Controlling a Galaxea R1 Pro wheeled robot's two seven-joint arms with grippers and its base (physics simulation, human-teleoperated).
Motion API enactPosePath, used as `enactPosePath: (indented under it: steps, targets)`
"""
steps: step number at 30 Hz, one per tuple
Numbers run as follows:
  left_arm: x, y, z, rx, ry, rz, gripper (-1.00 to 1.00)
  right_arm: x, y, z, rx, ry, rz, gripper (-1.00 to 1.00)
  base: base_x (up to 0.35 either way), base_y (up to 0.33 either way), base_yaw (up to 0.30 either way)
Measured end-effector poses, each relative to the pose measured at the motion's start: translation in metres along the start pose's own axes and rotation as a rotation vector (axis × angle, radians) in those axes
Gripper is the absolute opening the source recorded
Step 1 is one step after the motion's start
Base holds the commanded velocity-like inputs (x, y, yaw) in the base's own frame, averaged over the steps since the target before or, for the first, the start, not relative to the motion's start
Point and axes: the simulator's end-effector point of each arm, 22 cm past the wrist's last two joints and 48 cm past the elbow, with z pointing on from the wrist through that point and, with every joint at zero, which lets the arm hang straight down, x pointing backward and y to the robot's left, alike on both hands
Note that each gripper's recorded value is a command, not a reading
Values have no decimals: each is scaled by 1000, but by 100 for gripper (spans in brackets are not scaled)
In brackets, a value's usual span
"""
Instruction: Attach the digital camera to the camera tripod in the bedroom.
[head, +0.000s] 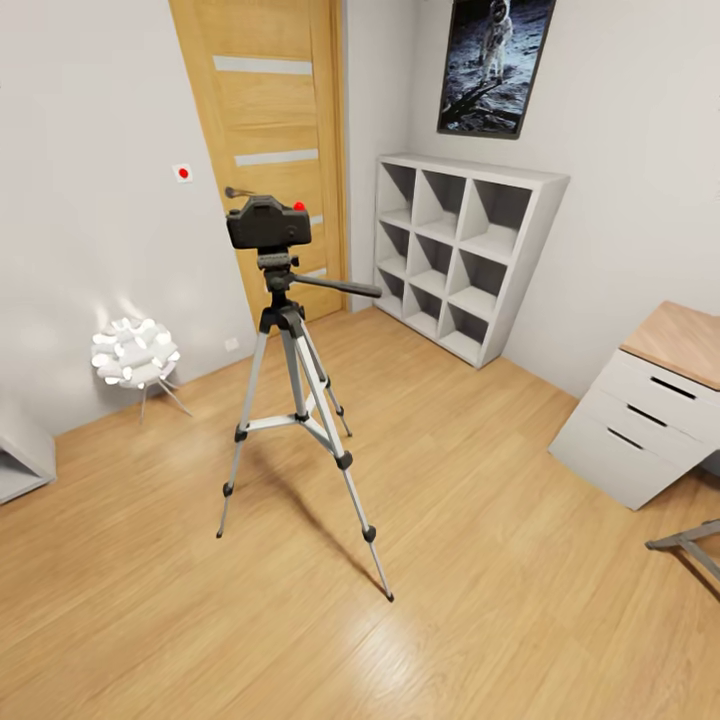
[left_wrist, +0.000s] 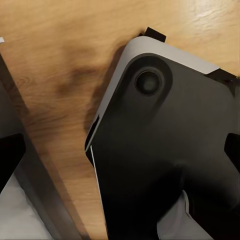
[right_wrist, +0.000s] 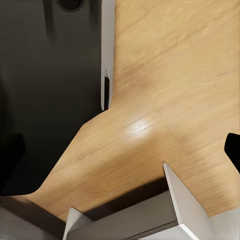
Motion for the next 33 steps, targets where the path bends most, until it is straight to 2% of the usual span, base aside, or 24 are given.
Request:
enactPosePath:
  steps: [33]
  targets:
    - [-20, -8, -7, 22, -49, -5, 100, -19, 0, -3, 5, -50, 1, 100, 0, 0, 0]
